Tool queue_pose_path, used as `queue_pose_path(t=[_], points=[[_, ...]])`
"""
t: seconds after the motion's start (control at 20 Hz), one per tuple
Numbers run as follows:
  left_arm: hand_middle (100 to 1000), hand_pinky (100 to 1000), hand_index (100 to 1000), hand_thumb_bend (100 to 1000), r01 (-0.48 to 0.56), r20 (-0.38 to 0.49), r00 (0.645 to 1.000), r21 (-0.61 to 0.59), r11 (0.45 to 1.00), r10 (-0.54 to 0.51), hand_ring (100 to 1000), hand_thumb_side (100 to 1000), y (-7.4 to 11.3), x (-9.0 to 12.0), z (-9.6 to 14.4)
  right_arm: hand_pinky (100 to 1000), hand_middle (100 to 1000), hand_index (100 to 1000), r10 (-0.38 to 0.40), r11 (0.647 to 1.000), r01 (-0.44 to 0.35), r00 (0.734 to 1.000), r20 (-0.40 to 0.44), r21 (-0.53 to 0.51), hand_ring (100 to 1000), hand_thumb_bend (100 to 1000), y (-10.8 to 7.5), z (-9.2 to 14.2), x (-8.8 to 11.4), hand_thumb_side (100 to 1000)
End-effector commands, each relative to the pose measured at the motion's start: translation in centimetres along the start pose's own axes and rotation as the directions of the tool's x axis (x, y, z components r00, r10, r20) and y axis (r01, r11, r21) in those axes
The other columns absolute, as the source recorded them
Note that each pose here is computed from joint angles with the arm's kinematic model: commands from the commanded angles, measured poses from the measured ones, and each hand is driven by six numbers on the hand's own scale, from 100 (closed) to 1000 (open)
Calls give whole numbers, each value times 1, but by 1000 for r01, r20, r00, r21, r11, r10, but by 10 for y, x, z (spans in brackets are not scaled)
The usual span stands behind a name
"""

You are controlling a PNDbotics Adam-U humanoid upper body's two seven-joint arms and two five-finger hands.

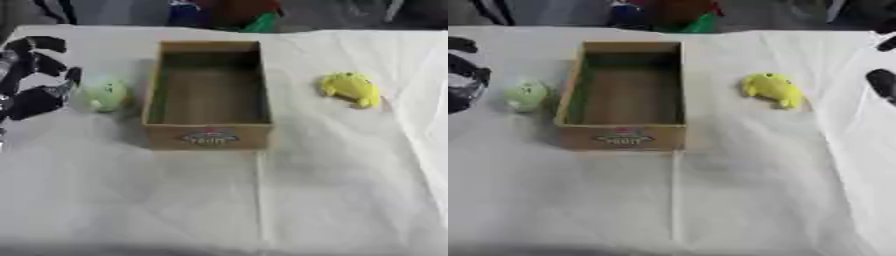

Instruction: Pick up objects on the table and place them in the box.

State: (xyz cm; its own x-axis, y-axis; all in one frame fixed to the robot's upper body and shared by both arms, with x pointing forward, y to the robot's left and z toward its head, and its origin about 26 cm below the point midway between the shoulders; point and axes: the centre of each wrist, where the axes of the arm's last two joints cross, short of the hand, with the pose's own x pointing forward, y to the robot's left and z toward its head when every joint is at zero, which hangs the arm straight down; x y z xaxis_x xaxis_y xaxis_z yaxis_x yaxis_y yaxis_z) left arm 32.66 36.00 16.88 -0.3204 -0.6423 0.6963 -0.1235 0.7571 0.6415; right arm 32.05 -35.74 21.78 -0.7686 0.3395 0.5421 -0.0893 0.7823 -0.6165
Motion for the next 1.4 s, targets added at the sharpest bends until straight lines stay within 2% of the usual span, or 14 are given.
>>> queue_pose_path(t=[0.05, 0.25, 0.4, 0.6, 0.75, 0.95, 1.1, 1.15, 1.4], points=[[718, 660, 797, 259, 70, 12, 997, 7, 998, -70, 642, 150, 14, 6, -5, 632, 782, 808, 31, 999, -31, 999, 9, 7, 733, 413, -7, -3, 5, 186], [716, 676, 796, 313, 196, 10, 981, -1, 981, -196, 653, 151, 27, 12, -11, 632, 781, 808, 32, 999, -32, 999, 7, 8, 733, 413, -8, -2, 5, 186], [727, 700, 806, 402, 348, 19, 937, -51, 936, -348, 677, 165, 40, 18, -20, 632, 781, 808, 30, 999, -30, 1000, 8, 12, 733, 413, -7, -2, 5, 187], [738, 719, 821, 469, 502, 42, 863, -181, 845, -504, 698, 175, 56, 23, -35, 633, 781, 809, 26, 999, -26, 1000, 9, 20, 733, 414, -6, -2, 5, 189], [748, 737, 835, 570, 576, 71, 810, -283, 767, -582, 717, 191, 65, 23, -48, 633, 781, 809, 22, 999, -22, 1000, 8, 25, 733, 414, -5, -2, 5, 192], [740, 745, 841, 625, 643, 128, 746, -392, 658, -653, 725, 197, 65, 24, -62, 633, 781, 809, 19, 999, -19, 1000, 7, 31, 733, 415, -4, -2, 4, 194], [727, 741, 837, 606, 645, 134, 737, -431, 631, -662, 721, 194, 61, 19, -70, 633, 781, 809, 15, 999, -15, 1000, 5, 33, 732, 415, -4, -2, 3, 195], [717, 736, 832, 577, 641, 132, 739, -439, 630, -660, 713, 187, 59, 16, -72, 633, 780, 809, 14, 999, -14, 1000, 4, 34, 731, 415, -3, -2, 3, 195], [723, 737, 830, 562, 628, 99, 736, -467, 622, -669, 715, 185, 44, -2, -82, 633, 776, 809, 7, 999, -8, 1000, 2, 35, 731, 415, -2, -2, 2, 196]])
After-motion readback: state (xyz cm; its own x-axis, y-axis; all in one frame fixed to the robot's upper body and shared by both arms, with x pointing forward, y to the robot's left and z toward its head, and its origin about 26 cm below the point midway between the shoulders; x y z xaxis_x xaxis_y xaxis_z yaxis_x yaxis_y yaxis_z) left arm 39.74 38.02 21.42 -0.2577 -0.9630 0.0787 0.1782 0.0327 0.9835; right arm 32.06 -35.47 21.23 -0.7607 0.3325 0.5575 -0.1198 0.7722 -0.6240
